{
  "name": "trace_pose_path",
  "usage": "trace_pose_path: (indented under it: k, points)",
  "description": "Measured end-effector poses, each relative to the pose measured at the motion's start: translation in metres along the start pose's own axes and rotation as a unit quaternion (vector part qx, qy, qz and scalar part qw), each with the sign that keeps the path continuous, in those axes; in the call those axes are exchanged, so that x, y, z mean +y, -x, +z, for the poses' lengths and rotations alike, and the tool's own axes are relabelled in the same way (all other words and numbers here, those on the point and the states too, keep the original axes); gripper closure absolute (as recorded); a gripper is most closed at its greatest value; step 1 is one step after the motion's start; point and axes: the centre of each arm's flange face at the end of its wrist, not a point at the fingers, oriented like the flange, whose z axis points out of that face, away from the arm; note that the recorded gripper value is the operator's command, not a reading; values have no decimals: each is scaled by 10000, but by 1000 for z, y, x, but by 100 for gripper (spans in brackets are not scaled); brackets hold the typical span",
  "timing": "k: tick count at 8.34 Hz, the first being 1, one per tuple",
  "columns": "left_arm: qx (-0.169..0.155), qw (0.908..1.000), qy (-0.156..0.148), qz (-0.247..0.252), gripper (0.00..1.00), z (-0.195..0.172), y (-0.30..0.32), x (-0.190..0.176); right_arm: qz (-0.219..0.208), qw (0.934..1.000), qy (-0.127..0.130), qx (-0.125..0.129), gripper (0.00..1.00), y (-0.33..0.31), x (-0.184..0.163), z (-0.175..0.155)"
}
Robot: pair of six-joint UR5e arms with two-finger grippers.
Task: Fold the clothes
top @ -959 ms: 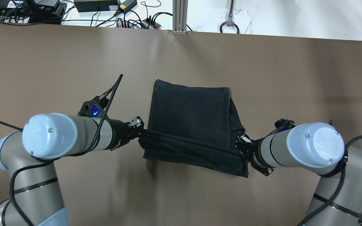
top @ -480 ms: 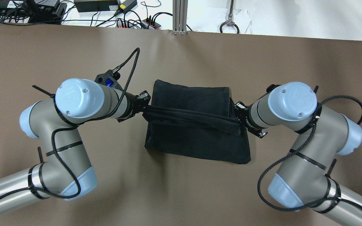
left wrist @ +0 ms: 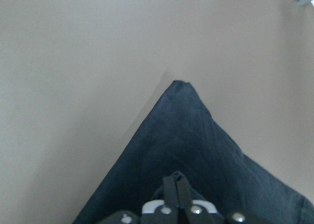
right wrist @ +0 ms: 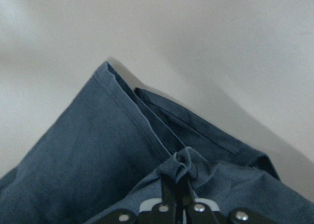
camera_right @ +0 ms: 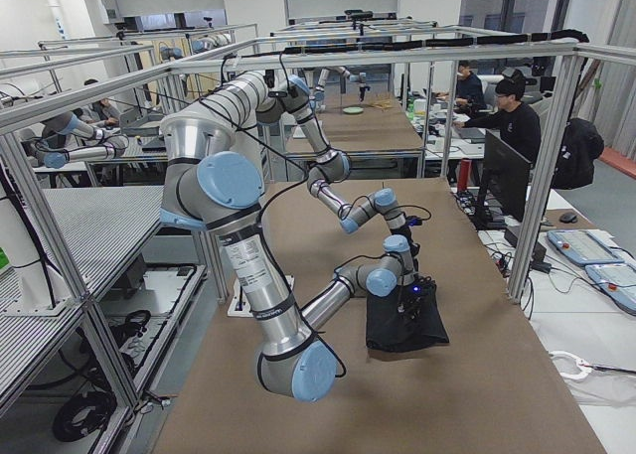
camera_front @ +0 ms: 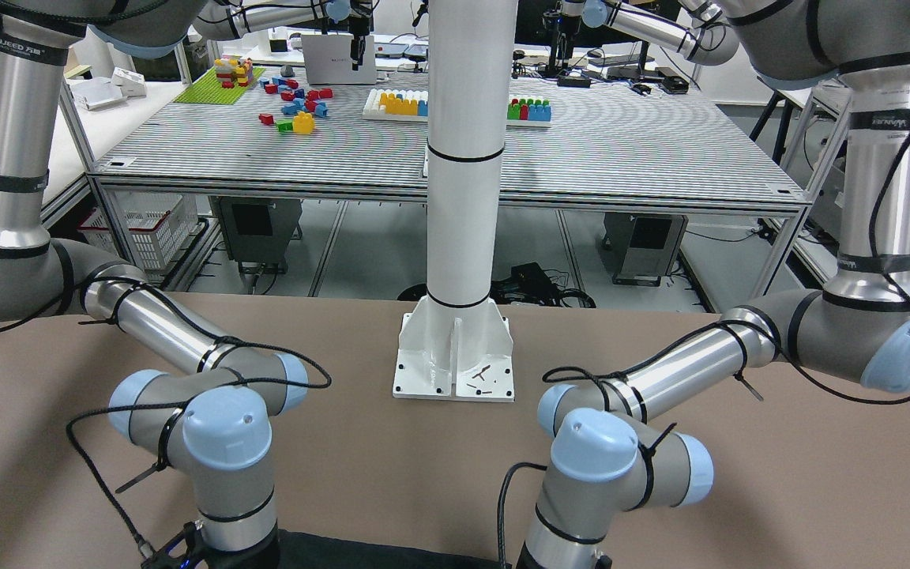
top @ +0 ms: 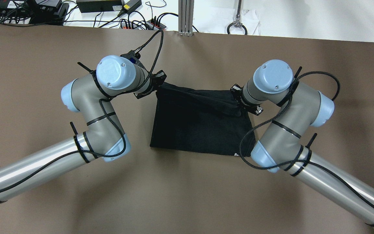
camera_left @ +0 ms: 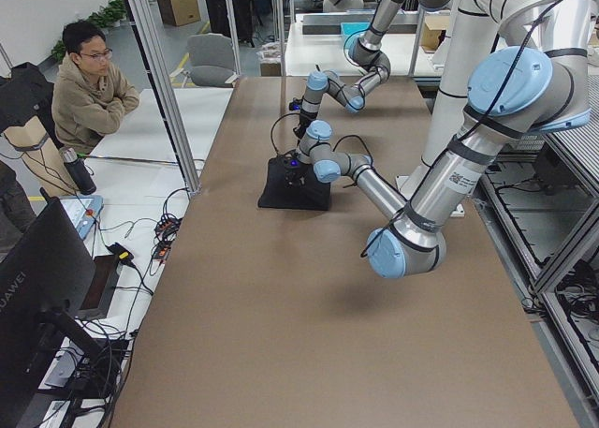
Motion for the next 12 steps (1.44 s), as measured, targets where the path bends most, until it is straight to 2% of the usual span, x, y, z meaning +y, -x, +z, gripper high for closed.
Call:
trace_pose_path:
  k: [2,4,7,8,9,10,11,12]
  points:
    - [65,9991,-275,319,0,44,-17,-52,-612,9978,-229,-137,5,35,-56,45]
    - [97,9974,-444,562,0,52,-20,-83,-1339,9898,-416,-238,5,47,-93,54]
    - [144,9967,-505,621,0,45,-24,-102,-1699,9838,-487,-293,5,50,-105,52]
    - [154,9957,-503,765,0,39,-26,-110,-1921,9797,-499,-275,5,47,-107,53]
    - [137,9931,-522,1045,0,31,-23,-127,-2216,9734,-530,-227,5,40,-114,54]
    - [51,9878,-588,1442,0,23,-13,-151,-2613,9632,-615,-145,5,25,-136,52]
    - [-148,9781,-700,1955,0,14,4,-178,-3119,9472,-740,-42,5,4,-167,44]
    - [-379,9625,-825,2558,0,-1,31,-209,-3644,9271,-870,131,5,-21,-205,35]
